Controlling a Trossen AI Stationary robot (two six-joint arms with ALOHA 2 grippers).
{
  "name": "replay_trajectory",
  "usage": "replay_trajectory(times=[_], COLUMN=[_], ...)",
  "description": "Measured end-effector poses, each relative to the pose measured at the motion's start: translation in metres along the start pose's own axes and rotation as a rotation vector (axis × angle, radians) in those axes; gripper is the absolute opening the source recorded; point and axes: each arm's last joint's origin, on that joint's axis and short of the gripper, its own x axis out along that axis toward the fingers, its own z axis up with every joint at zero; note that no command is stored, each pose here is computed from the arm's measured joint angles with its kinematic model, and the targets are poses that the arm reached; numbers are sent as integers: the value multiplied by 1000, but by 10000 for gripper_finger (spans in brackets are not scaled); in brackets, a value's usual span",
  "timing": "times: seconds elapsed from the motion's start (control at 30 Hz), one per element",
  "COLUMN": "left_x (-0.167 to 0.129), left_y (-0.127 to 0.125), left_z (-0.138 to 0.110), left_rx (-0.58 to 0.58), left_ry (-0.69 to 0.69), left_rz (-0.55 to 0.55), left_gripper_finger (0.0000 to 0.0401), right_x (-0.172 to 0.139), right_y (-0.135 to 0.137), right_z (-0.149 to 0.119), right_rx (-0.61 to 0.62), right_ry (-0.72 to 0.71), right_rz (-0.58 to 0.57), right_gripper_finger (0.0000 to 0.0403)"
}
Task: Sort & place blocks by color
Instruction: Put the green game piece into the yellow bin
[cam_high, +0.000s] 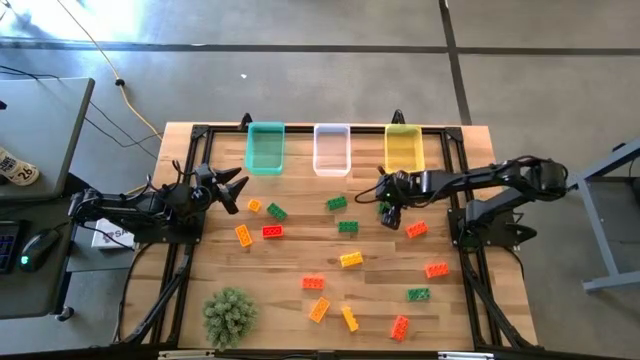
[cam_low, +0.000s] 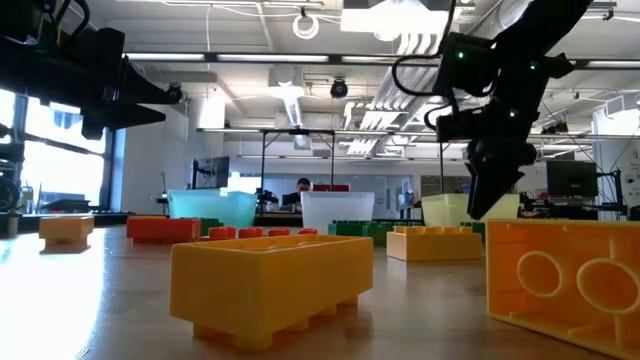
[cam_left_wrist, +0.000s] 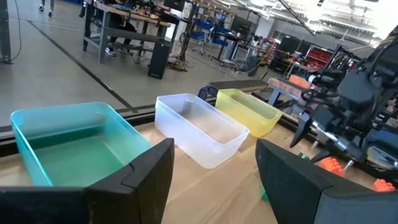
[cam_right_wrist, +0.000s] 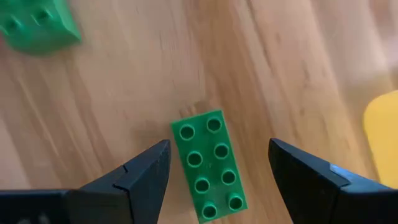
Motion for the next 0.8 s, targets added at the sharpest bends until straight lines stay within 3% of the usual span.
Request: replay_trajectory(times=[0.43, 0.53, 0.73, 0.8], left_x=[0, 0, 0, 0], left_y=[0, 0, 0, 0], left_z=[0, 0, 0, 0], left_rx=[-1, -2, -35, -51], left_ry=[0, 0, 0, -1], left_rz=[0, 0, 0, 0], left_gripper_finger=[214, 214, 214, 214], right_x=[28, 28, 27, 27], right_y=[4, 4, 5, 5], right_z=[-4, -4, -5, -5], right_rx=[-2, 39, 95, 128], right_ry=[133, 133, 138, 138], right_rz=[10, 24, 47, 44], right_gripper_finger=[254, 223, 114, 112])
